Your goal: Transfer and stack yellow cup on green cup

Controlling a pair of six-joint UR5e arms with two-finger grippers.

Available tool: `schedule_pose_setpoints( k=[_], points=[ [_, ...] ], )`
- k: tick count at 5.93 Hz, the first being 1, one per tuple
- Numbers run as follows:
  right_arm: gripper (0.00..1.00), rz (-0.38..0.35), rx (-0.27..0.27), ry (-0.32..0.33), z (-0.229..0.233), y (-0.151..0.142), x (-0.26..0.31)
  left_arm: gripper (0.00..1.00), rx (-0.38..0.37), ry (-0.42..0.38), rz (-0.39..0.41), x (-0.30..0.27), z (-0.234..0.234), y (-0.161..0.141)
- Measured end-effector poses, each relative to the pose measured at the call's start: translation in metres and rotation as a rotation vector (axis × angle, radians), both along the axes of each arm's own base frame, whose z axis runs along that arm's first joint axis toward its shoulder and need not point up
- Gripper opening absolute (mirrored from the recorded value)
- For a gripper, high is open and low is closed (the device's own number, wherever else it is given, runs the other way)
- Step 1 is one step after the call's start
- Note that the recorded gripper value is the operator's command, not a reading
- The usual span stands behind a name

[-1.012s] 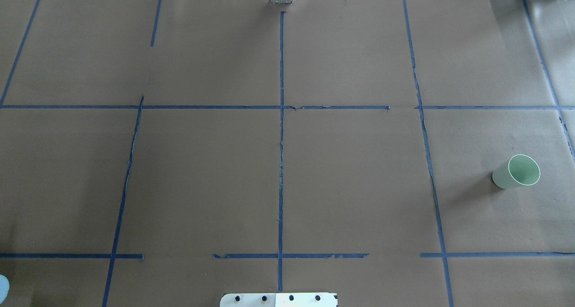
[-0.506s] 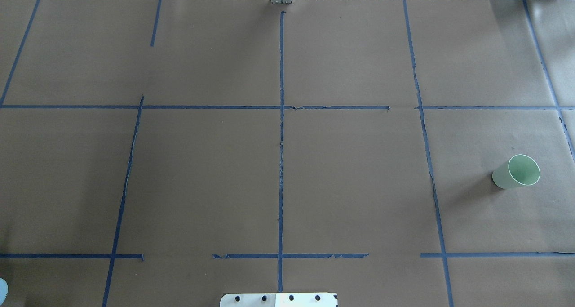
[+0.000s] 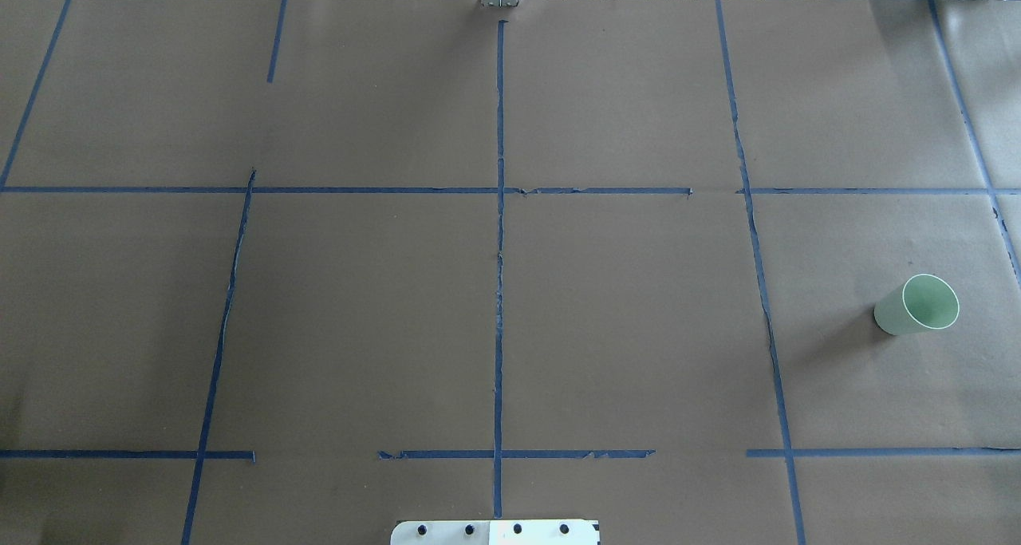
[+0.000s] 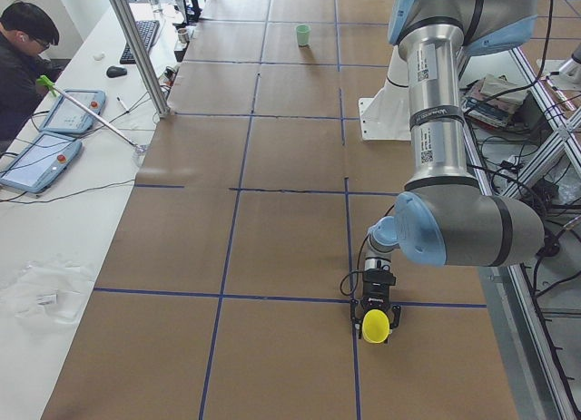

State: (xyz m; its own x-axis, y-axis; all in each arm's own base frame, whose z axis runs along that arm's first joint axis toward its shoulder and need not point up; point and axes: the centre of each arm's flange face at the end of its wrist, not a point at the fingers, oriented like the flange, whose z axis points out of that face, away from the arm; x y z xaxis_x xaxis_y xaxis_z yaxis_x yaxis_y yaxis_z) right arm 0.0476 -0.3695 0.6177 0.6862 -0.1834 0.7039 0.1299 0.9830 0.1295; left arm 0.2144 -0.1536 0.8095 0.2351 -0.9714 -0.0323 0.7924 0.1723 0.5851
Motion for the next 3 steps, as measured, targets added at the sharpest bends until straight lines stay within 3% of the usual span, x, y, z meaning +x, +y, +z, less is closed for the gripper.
schedule_pose_setpoints(
  k=[2, 3],
  points=[
    [1.0, 0.0, -0.01, -0.003, 0.004, 0.002, 0.0, 0.52, 0.02, 0.028, 0.103, -0.023, 0.006, -0.027],
    [1.0, 0.0, -0.015, -0.003, 0.005, 0.003, 0.0, 0.52, 0.05, 0.04, 0.137, -0.04, 0.002, -0.06]
  ],
)
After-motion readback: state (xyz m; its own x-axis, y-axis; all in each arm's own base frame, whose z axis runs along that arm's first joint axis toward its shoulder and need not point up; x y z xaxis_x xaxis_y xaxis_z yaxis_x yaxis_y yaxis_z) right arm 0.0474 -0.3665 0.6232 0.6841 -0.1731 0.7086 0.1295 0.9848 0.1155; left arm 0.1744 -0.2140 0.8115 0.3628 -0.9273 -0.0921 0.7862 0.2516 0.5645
